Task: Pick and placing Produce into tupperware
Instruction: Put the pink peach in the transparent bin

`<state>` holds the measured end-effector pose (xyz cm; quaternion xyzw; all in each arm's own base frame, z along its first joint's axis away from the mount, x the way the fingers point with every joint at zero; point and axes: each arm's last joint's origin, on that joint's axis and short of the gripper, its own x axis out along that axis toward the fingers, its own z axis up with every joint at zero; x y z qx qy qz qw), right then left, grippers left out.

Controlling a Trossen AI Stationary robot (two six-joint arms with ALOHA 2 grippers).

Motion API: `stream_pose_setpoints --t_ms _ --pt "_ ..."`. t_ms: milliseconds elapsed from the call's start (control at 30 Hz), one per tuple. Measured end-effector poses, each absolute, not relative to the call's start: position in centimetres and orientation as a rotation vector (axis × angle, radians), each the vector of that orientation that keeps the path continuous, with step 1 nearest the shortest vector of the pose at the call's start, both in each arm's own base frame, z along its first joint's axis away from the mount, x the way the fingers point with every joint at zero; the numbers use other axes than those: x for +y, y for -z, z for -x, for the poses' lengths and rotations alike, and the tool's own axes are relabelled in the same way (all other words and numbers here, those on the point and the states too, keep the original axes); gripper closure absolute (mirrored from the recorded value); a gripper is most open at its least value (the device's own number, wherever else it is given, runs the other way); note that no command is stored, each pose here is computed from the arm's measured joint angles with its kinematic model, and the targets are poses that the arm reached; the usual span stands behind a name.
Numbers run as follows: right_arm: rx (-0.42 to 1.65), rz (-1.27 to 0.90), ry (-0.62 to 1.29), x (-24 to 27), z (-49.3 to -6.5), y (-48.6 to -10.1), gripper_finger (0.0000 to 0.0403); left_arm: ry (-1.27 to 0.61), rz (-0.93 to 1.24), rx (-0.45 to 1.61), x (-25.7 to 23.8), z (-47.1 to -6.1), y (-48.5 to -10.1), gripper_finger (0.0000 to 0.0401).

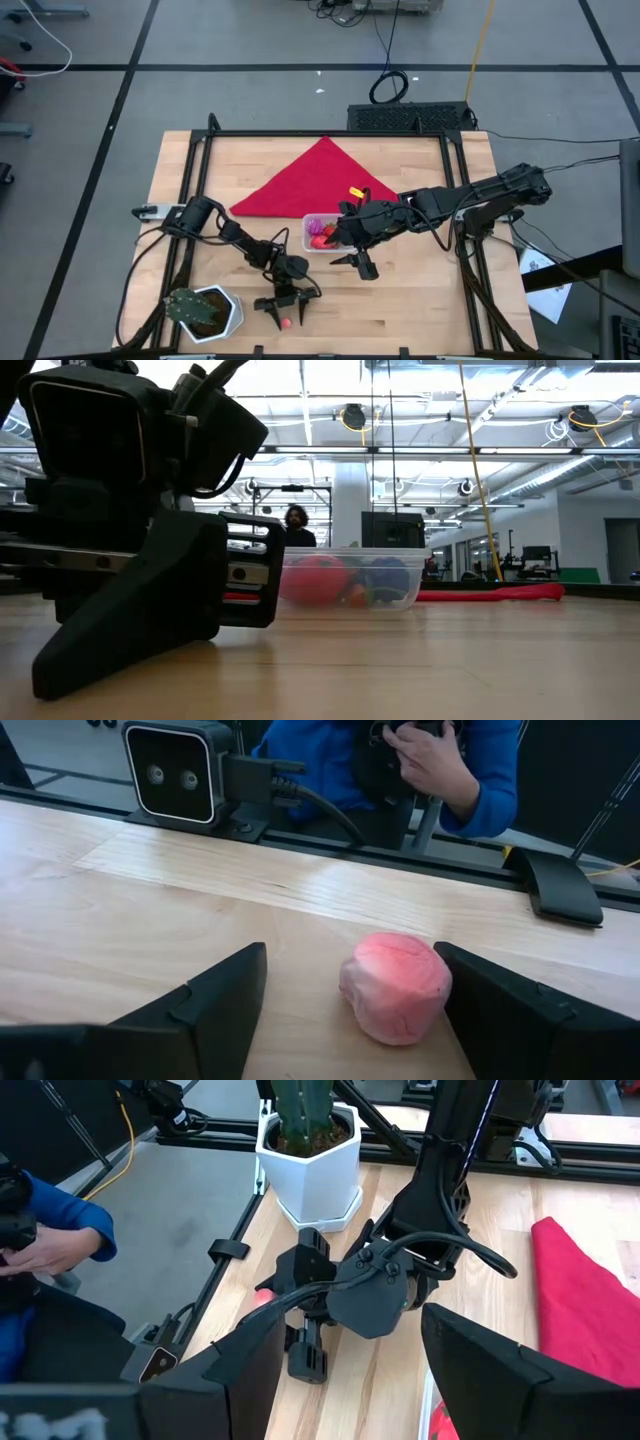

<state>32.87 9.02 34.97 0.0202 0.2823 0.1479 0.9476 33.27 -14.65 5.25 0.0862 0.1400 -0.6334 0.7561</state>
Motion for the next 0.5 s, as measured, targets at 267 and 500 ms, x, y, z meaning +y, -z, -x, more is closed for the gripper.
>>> stream_pose_setpoints --t_ms 267,500 --pt "0.574 -0.041 -0.301 9.03 -32.88 -34.98 0.0174 1.420 -0.145 0.321 -14.56 -33.13 -5.20 0.0210" --pt "0.572 -0.042 -0.301 9.03 -32.89 -35.00 0.0174 1.434 -0.141 0.326 -14.56 -33.04 -5.13 0.0272"
